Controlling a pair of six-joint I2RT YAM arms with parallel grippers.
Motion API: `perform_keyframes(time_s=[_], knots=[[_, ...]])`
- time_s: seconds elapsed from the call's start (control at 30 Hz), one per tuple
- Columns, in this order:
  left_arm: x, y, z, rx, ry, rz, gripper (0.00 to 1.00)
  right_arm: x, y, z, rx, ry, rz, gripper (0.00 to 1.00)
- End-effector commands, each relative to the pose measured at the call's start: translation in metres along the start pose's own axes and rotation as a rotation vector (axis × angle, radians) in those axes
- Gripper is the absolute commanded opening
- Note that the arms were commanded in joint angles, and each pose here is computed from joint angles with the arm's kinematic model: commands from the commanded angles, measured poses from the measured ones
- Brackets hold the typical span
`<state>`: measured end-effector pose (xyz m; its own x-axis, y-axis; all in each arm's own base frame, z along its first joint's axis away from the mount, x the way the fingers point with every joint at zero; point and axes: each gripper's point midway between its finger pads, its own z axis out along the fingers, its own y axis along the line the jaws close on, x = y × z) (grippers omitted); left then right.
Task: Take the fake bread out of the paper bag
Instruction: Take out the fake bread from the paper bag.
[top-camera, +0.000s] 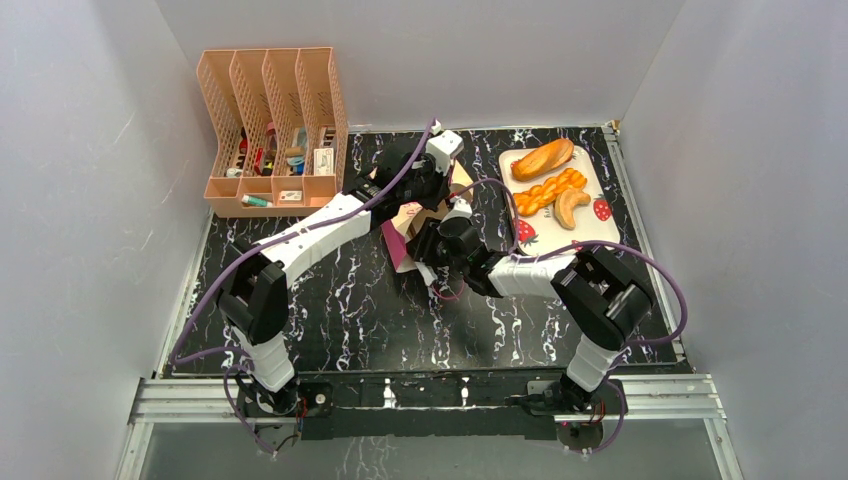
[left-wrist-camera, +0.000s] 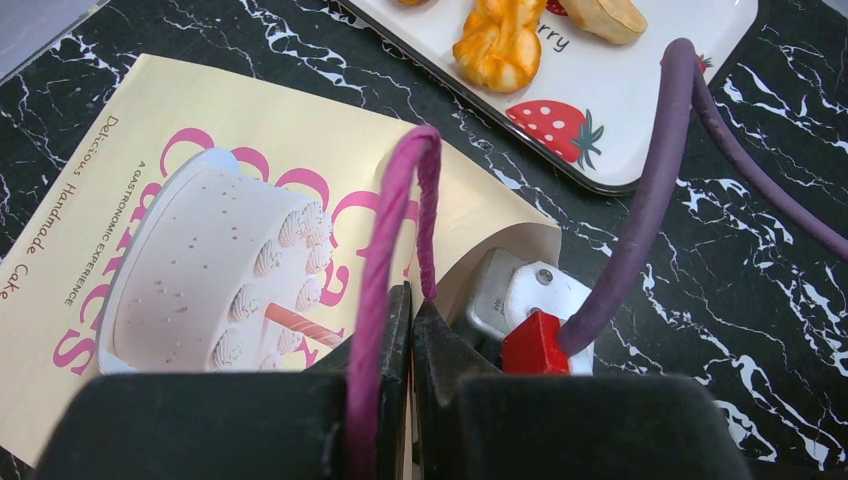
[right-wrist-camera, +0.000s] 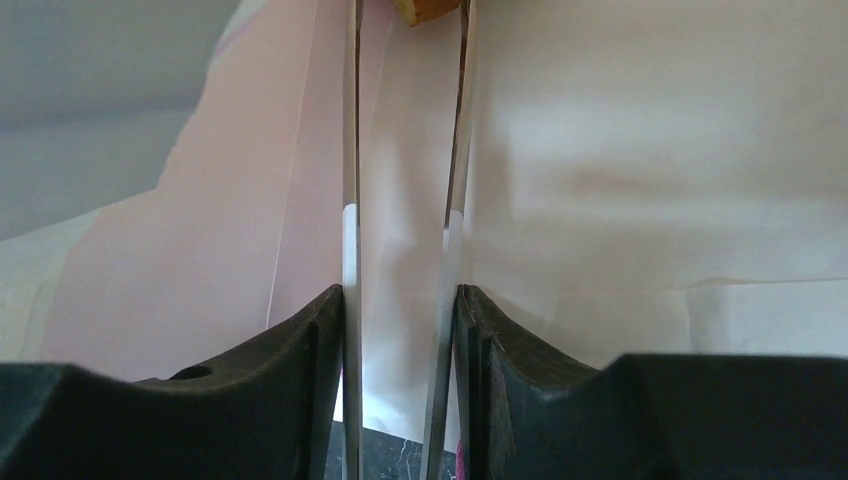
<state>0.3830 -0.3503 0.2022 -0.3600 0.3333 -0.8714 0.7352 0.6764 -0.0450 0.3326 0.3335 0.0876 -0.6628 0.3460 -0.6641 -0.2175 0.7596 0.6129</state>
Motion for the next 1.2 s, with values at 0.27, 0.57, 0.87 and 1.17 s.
perform_keyframes(time_s=[0.27, 0.57, 0.87, 1.17], knots=[[-0.041, -0.008, -0.028, 0.012, -0.104, 0.000, 0.00, -0.039, 0.023, -0.006, -0.055, -0.121, -0.054, 0.00], [-0.043, 0.006, -0.028, -0.065, -0.114, -0.007, 0.00, -0.034, 0.027, -0.025, -0.070, -0.107, -0.070, 0.00], [-0.048, 0.003, -0.027, -0.054, -0.123, -0.018, 0.00, -0.029, 0.027, -0.027, -0.062, -0.077, -0.087, 0.00], [-0.046, 0.004, -0.024, -0.056, -0.122, -0.013, 0.00, -0.023, 0.024, -0.044, -0.059, -0.059, -0.092, 0.00]])
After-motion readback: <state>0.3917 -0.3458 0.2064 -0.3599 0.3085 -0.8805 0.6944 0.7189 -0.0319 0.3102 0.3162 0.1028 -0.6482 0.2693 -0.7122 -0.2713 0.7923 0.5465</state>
